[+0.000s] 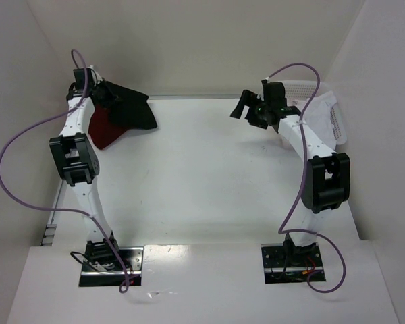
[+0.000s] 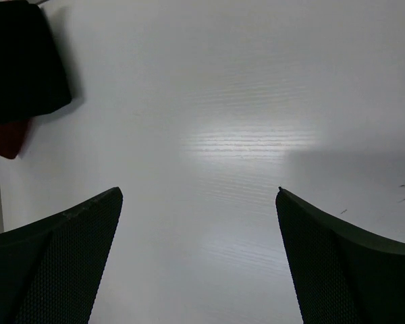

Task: Fold and stack the t-shirts
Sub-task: Put the neatly folded tshirt into the corner of the board with the left arm

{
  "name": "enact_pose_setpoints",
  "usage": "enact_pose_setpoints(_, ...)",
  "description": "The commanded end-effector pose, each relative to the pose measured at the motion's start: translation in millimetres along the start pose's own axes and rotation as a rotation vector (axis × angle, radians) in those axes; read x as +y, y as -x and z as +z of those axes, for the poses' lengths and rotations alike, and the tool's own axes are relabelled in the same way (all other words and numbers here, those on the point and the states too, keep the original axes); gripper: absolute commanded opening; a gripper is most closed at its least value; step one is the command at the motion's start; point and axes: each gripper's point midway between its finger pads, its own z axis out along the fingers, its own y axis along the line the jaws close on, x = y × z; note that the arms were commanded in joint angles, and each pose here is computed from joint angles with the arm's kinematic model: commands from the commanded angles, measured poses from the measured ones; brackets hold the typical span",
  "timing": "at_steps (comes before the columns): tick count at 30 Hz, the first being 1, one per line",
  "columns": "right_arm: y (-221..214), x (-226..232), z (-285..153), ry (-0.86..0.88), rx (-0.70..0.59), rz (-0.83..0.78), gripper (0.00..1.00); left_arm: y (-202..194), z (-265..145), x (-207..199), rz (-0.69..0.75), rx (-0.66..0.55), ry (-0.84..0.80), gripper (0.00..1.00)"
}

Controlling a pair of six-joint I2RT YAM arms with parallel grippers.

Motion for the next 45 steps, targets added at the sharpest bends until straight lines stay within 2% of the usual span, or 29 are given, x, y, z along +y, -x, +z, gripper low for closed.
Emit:
enact_pose_setpoints(1,18.6,10.3,-18.6,0.012,-0.083,-0.002,1.00,37.6,-38.4,-14.7,0.003,-0.075,-0.069,0.00)
enact_pose_setpoints(5,9.4,7.1,-15.9,0.011,-0.059,0.017,1.00,62.6,-69.7,-7.9,-0.015,-0.153,-0.072,0.00)
enact_pose_setpoints(12,4.4,12.0,-14.5,0.045,-0.042,0.032,1.00,76.9,-95.4,25.1,-0.085,-0.198,-0.058,0.00)
enact_pose_setpoints(17,-3.3,4.9,-10.5,0.025,-0.027,0.038,1.00,57.8,-92.3,54.1,-0.135,-0.168,-0.009,0.00)
enact_pose_setpoints(19,-4.2,3.1,-8.7,0.019,-0.025,0.039,1.00,50.6,-86.0,64.0,-0.148,-0.165,0.015,0.04)
enact_pose_setpoints(20,-3.7,2.3,-8.6,0.015,-0.027,0.039,1.00,45.0,-82.1,70.4,-0.162,-0.161,0.031,0.15)
enact_pose_setpoints(22,-3.1,2.8,-9.1,0.015,-0.027,0.039,1.00,38.0,-76.2,82.6,-0.179,-0.145,0.047,0.52)
enact_pose_setpoints(25,-1.6,0.9,-10.2,0.000,-0.030,0.031,1.00,35.1,-74.1,90.3,-0.202,-0.139,0.072,0.92)
enact_pose_setpoints(27,2.1,2.1,-12.1,-0.001,-0.041,0.029,1.00,39.1,-79.9,97.8,-0.219,-0.165,0.117,1.00)
enact_pose_setpoints(34,14.5,9.1,-26.1,0.006,-0.083,0.011,1.00,61.6,-113.7,102.3,-0.264,-0.281,0.226,1.00)
enact_pose_setpoints(38,26.8,8.5,-37.8,-0.009,-0.124,0.012,1.00,83.2,-156.0,97.5,-0.259,-0.411,0.304,1.00)
enact_pose_setpoints(42,51.8,-2.3,-53.4,-0.046,-0.215,0.037,1.00,87.8,-168.4,89.6,-0.235,-0.413,0.290,1.00)
enact_pose_setpoints(45,81.8,-13.5,-66.5,-0.060,-0.316,0.059,1.00,87.0,-177.7,69.6,-0.183,-0.395,0.219,1.00)
